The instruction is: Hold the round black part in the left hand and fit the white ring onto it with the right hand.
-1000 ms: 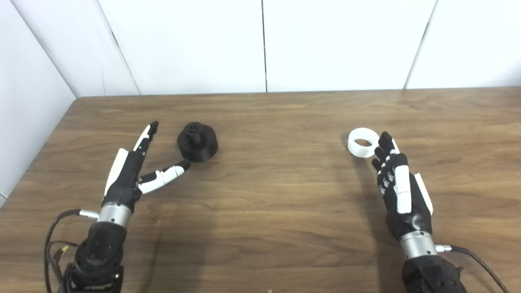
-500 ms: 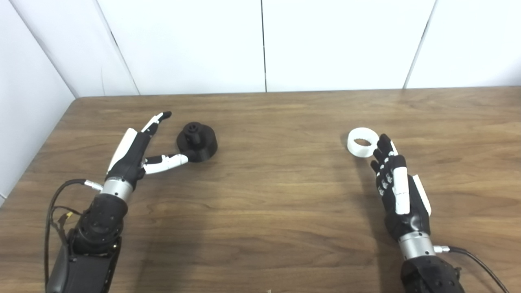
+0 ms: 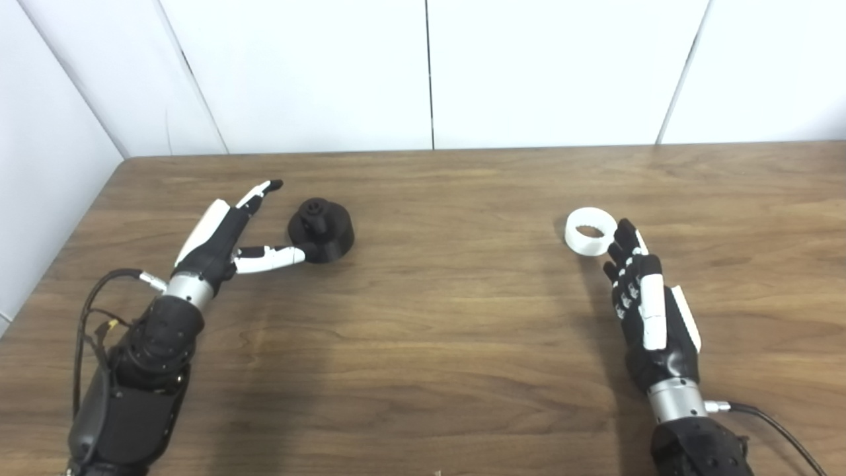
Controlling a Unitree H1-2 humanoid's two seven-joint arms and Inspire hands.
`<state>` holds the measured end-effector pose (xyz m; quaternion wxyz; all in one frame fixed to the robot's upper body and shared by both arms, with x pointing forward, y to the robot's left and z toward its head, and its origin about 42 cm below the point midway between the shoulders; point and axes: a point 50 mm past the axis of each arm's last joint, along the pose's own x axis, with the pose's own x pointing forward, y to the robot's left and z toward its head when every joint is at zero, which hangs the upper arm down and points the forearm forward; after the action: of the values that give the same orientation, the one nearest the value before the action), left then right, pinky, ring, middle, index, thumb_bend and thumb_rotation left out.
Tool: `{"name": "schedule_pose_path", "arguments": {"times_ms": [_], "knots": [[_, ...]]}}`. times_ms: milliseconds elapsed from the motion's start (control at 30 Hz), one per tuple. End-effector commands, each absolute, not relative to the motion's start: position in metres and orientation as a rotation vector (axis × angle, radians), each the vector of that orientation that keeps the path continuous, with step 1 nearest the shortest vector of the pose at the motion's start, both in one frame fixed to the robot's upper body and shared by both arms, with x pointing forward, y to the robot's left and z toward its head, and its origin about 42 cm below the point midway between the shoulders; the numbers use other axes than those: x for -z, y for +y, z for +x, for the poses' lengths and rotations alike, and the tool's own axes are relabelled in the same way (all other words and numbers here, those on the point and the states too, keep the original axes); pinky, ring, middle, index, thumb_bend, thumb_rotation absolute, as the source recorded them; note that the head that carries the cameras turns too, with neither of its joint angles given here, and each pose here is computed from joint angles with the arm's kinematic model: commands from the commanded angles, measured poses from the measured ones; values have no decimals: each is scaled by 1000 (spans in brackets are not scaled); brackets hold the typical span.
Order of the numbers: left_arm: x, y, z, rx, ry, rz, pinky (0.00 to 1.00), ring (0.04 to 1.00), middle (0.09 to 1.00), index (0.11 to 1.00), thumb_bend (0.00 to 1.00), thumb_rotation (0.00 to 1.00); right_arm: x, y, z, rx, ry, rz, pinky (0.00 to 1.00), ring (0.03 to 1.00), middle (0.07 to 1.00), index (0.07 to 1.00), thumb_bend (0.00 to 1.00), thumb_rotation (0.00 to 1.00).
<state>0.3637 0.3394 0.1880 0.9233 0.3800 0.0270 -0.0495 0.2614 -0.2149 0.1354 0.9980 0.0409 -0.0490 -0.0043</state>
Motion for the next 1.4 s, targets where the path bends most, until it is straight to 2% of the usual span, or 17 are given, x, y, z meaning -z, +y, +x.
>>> {"name": "schedule_pose_path", "arguments": {"times_ms": [0,167,433,667,1367], "knots": [[-214,348,377,80,-14,830,1000,1000,1000,961,972,406,-134,-212,252,18,-128,100,1000,1000,1000,971,692,1000],[-213,350,381,76,-7,841,1000,1000,1000,961,958,384,-134,-213,252,22,-130,99,1000,1000,993,966,696,1000],[-215,352,391,110,23,873,1000,1000,1000,965,995,416,-135,-214,251,23,-137,103,1000,1000,991,965,682,1000],[-217,353,396,129,45,908,1000,1000,1000,950,1000,382,-135,-214,251,27,-135,102,1000,1000,988,966,686,1000],[-216,351,410,154,78,995,1000,1000,1000,934,1000,369,-135,-217,251,30,-136,103,1000,1000,976,958,693,1000]]}}
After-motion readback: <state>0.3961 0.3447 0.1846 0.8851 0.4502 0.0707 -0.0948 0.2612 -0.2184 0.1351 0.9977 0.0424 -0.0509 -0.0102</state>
